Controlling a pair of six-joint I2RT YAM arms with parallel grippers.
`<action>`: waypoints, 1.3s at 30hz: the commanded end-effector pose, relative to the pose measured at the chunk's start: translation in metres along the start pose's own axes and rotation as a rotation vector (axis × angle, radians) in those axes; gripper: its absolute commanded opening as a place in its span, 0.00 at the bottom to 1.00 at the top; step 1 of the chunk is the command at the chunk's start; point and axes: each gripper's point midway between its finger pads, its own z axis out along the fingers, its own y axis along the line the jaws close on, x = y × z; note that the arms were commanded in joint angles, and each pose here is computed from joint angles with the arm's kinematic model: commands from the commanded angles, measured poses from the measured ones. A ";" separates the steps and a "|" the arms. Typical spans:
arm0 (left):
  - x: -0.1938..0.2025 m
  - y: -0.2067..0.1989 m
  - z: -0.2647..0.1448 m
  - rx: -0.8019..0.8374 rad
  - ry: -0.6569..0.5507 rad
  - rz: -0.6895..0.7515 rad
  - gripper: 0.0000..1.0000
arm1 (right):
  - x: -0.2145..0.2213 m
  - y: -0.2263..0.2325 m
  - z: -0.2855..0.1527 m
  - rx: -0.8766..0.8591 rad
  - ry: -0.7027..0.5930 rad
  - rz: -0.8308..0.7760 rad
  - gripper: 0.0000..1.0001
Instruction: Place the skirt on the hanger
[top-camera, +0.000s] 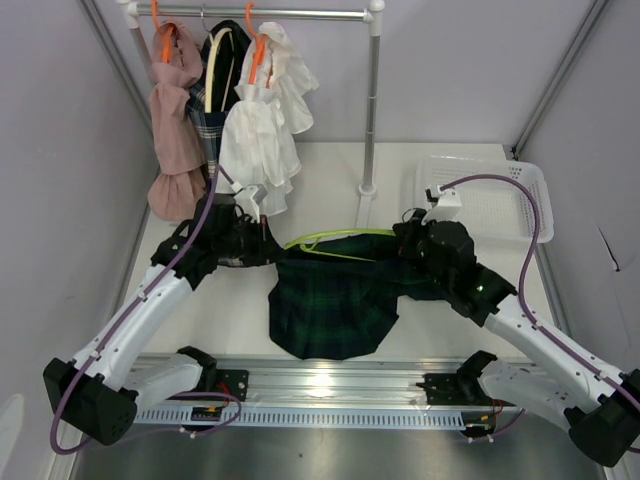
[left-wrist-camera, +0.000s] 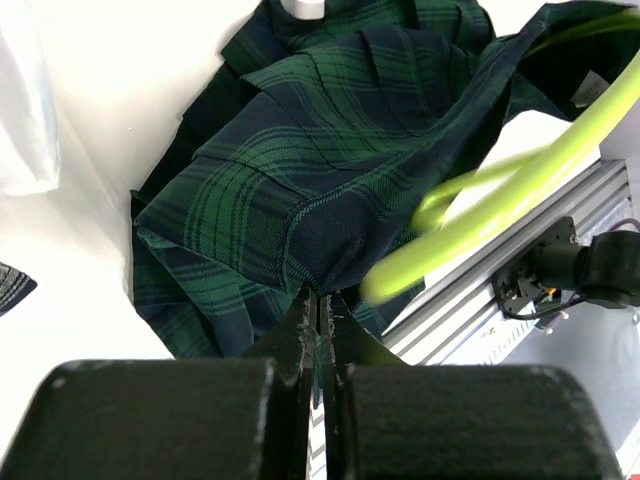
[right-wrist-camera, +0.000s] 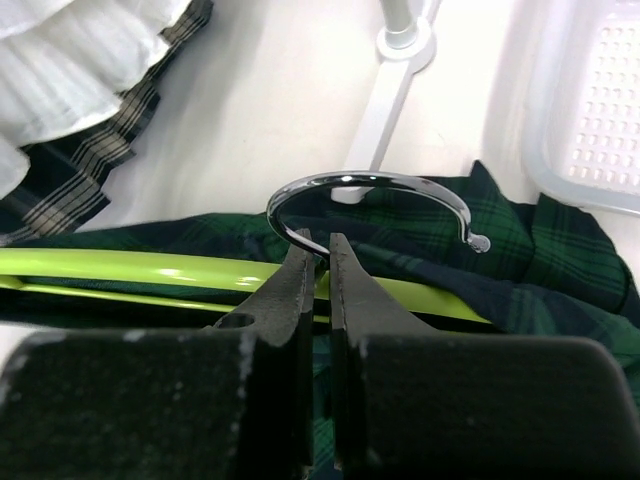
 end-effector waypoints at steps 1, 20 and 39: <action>-0.038 -0.008 -0.018 -0.002 -0.103 0.038 0.00 | -0.004 -0.034 -0.009 0.174 -0.033 -0.187 0.00; -0.050 -0.015 -0.030 -0.007 -0.107 0.094 0.00 | -0.061 0.007 -0.008 0.276 -0.126 -0.366 0.00; -0.022 0.003 -0.028 -0.104 -0.047 0.132 0.00 | -0.067 -0.024 -0.002 0.503 -0.145 -0.434 0.00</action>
